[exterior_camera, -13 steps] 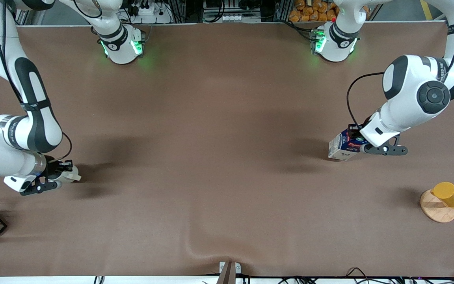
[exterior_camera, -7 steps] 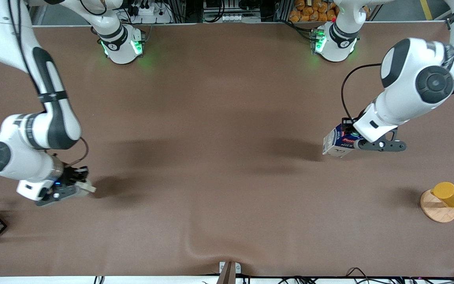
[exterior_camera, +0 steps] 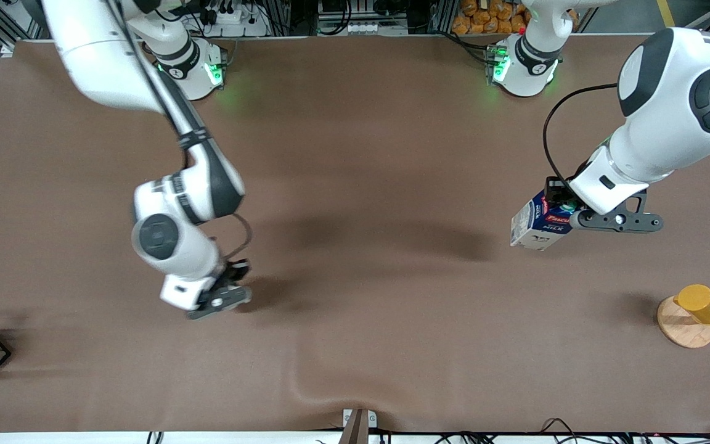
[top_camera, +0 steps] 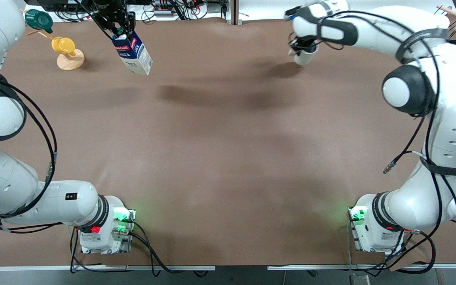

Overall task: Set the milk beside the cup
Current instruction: 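Carry the white mug toward the table middle with the right gripper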

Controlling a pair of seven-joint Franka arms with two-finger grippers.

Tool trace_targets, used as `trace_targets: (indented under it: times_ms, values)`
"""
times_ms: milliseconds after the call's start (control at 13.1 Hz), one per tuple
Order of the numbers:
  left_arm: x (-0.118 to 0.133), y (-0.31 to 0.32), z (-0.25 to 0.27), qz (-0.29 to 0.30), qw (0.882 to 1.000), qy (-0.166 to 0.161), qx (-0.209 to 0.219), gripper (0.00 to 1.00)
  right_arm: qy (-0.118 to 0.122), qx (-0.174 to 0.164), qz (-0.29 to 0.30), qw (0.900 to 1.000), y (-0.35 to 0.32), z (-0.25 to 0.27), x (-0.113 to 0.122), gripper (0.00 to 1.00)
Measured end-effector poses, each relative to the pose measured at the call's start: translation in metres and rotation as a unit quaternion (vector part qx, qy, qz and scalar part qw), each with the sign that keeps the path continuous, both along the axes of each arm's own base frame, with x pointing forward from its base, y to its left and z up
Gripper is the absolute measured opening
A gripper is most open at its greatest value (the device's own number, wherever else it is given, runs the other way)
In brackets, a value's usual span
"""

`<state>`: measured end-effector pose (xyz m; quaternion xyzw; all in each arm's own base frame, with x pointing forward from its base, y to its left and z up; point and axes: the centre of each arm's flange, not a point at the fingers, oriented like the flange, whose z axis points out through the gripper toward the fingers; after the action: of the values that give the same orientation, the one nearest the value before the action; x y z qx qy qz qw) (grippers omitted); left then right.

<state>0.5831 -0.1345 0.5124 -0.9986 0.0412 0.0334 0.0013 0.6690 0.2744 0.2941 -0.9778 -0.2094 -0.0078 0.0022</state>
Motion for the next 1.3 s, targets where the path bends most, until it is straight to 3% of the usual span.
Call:
trace_targets:
  times_ms: [536, 842, 1301]
  values:
    - [-0.001, 0.004, 0.019, 0.003, 1.000, 0.011, 0.003, 0.44, -0.005, 0.053, 0.085, 0.995, 0.165, -0.024, -0.047, 0.05]
    - [-0.001, 0.004, 0.020, 0.003, 1.000, 0.011, 0.003, 0.44, 0.005, 0.060, 0.065, 0.996, 0.206, -0.036, -0.074, 0.05]
    - [0.003, 0.000, 0.006, -0.001, 1.000, 0.024, 0.002, 0.44, 0.017, 0.059, 0.036, 0.997, 0.217, -0.040, -0.085, 0.05]
